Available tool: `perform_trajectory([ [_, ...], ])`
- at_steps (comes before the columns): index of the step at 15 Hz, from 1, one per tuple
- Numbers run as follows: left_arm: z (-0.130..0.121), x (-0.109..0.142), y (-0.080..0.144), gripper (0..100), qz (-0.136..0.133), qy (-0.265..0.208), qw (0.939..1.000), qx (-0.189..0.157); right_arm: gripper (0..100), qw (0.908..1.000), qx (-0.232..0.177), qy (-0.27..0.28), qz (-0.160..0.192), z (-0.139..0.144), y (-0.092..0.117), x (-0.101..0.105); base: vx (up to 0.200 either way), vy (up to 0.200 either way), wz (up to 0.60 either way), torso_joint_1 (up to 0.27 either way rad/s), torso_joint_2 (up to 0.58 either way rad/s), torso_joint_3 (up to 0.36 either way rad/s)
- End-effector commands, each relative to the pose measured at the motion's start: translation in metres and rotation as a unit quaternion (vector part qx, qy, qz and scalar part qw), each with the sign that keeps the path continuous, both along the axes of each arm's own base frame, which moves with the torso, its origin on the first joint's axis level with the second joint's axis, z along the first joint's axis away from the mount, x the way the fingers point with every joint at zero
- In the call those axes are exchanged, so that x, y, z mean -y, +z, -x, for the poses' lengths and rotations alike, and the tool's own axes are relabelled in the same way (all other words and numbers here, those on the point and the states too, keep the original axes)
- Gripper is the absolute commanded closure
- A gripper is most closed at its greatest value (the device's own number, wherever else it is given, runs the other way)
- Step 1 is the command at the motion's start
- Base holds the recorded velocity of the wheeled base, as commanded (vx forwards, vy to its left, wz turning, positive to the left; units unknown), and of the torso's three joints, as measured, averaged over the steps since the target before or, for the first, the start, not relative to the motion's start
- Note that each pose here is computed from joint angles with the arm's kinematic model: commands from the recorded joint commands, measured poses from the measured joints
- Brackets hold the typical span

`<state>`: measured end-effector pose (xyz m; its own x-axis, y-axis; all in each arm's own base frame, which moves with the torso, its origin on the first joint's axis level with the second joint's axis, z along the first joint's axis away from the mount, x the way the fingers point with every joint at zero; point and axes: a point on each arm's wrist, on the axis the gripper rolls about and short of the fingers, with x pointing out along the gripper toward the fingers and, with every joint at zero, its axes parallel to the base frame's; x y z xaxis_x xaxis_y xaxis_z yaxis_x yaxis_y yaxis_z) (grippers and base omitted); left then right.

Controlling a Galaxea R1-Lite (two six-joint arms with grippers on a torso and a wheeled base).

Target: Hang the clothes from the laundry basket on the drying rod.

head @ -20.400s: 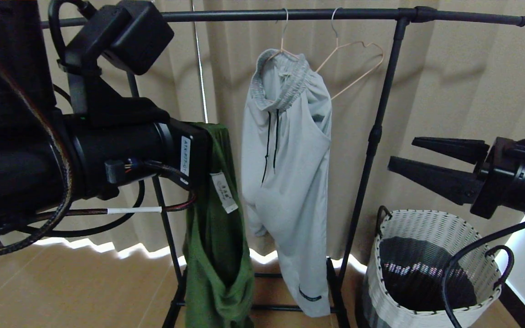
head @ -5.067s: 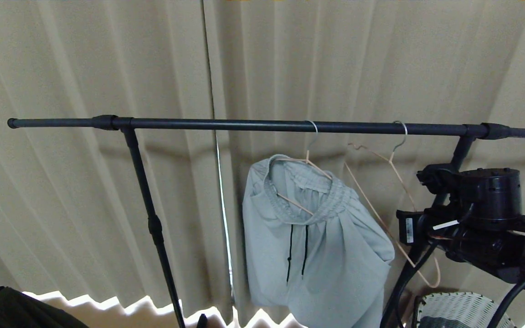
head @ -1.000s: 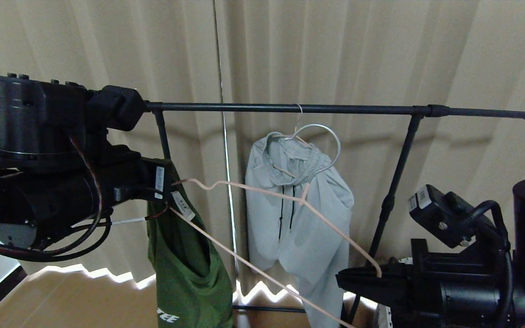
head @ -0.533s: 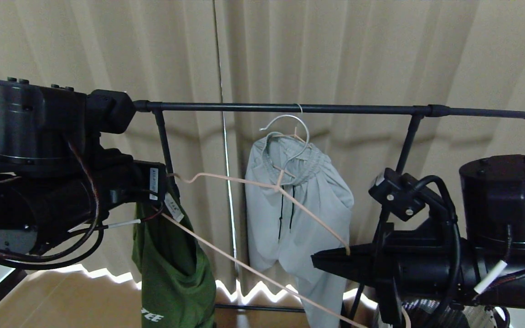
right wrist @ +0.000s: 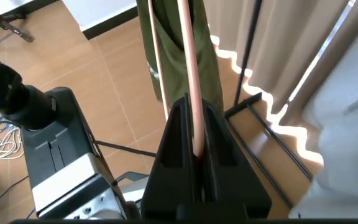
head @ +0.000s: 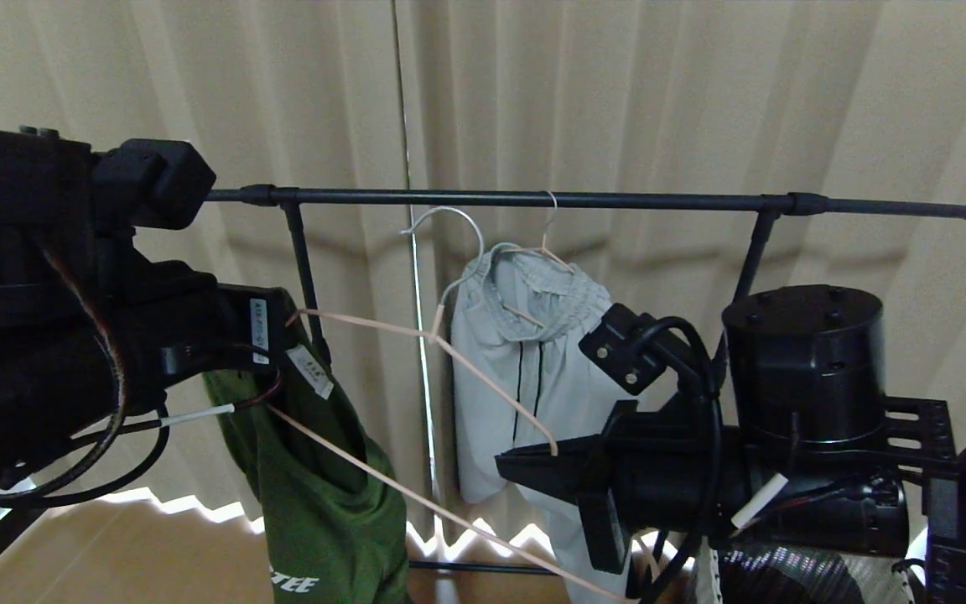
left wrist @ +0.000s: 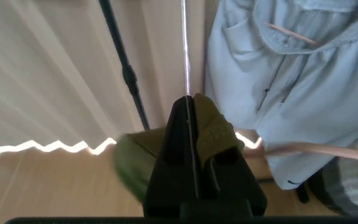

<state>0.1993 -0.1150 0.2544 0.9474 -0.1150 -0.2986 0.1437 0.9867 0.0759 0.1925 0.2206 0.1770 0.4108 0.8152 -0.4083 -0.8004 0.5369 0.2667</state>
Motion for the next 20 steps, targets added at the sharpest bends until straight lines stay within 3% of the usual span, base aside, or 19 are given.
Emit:
perform_trajectory([
  [1,0.02,0.002,0.012,100,0.015,-0.028,0.9993,0.018,100,0.9998,-0.013,0.002,0.015,-0.007,-0.015,-0.01,0.0,0.0,0.0,0.0,0.0,0.0],
  [5,0.042,0.015,0.02,100,0.034,-0.102,0.9938,0.029,100,0.9998,-0.015,0.001,0.016,-0.011,-0.017,-0.013,0.0,0.0,0.0,0.0,0.0,0.0],
  [6,0.045,0.017,0.019,100,0.051,-0.154,0.9865,0.019,100,0.9998,-0.014,0.0,0.015,-0.012,-0.016,-0.013,0.0,0.0,0.0,0.0,0.0,0.0],
  [9,0.051,0.018,0.018,100,0.073,-0.25,0.9655,0.002,100,1.0,-0.003,-0.008,0.003,-0.014,-0.013,-0.009,0.0,0.0,0.0,0.0,0.0,0.0],
  [14,0.058,0.033,0.008,100,0.077,-0.296,0.952,0.016,100,1.0,-0.001,-0.008,0.002,-0.015,-0.012,-0.009,0.0,0.0,0.0,0.0,0.0,0.0],
  [17,0.059,0.031,0.002,100,0.056,-0.3,0.9521,0.018,100,0.9999,0.003,-0.012,0.0,-0.013,-0.009,-0.006,0.0,0.0,0.0,0.0,0.0,0.0],
  [18,0.059,0.031,0.002,0,0.056,-0.3,0.952,0.019,100,0.9998,0.005,-0.019,0.002,-0.013,-0.009,-0.006,0.0,0.0,0.0,0.0,0.0,0.0],
  [20,0.059,0.031,0.002,0,0.054,-0.3,0.9522,0.019,100,0.9996,0.009,-0.028,0.006,-0.014,-0.01,-0.005,0.0,0.0,0.0,0.0,0.0,0.0],
])
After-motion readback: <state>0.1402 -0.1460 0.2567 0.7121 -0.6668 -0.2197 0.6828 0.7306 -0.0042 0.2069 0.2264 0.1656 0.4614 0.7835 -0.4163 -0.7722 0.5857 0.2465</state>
